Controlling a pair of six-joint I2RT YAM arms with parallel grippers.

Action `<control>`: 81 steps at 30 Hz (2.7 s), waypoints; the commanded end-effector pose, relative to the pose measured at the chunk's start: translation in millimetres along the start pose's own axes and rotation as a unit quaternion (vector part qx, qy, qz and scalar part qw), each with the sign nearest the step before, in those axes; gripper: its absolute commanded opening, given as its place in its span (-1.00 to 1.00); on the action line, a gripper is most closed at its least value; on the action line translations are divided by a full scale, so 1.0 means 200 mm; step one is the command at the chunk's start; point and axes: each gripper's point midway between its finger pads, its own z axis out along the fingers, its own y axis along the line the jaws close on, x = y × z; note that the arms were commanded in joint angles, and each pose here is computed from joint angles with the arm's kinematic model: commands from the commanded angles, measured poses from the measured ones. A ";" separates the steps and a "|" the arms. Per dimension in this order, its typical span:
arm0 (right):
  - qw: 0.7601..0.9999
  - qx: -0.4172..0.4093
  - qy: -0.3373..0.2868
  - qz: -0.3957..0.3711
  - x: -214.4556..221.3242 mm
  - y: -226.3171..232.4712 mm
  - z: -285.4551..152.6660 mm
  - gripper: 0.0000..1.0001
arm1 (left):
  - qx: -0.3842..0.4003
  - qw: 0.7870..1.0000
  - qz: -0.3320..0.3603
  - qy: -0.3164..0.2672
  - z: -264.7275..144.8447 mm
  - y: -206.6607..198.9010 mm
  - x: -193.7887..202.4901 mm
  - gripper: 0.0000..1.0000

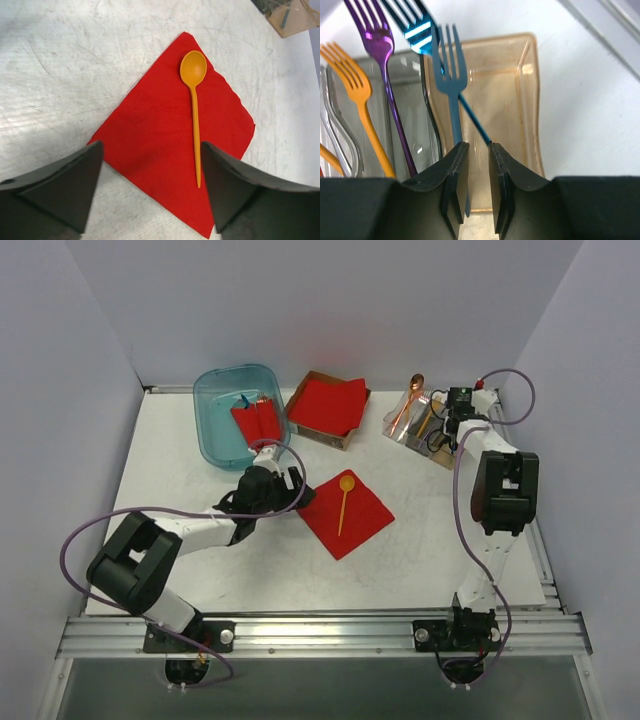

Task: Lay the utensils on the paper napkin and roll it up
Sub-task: Pick up the utensils from the container.

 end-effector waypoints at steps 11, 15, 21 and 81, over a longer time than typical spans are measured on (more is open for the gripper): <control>0.998 -0.022 -0.043 0.037 -0.19 0.03 0.06 -0.34 | 0.022 0.997 0.013 -0.068 -0.18 -0.07 -0.17 0.88; 0.998 -0.031 -0.045 0.040 -0.19 0.05 0.06 -0.21 | 0.046 0.996 -0.020 -0.077 -0.19 -0.06 -0.19 0.88; 0.998 -0.040 -0.038 0.042 -0.17 0.06 0.10 -0.27 | 0.071 0.993 -0.046 -0.087 -0.21 -0.03 -0.23 0.88; 0.997 -0.046 -0.046 0.049 -0.23 -0.02 -0.02 -0.89 | 0.046 0.996 -0.017 -0.070 -0.19 -0.03 -0.23 0.87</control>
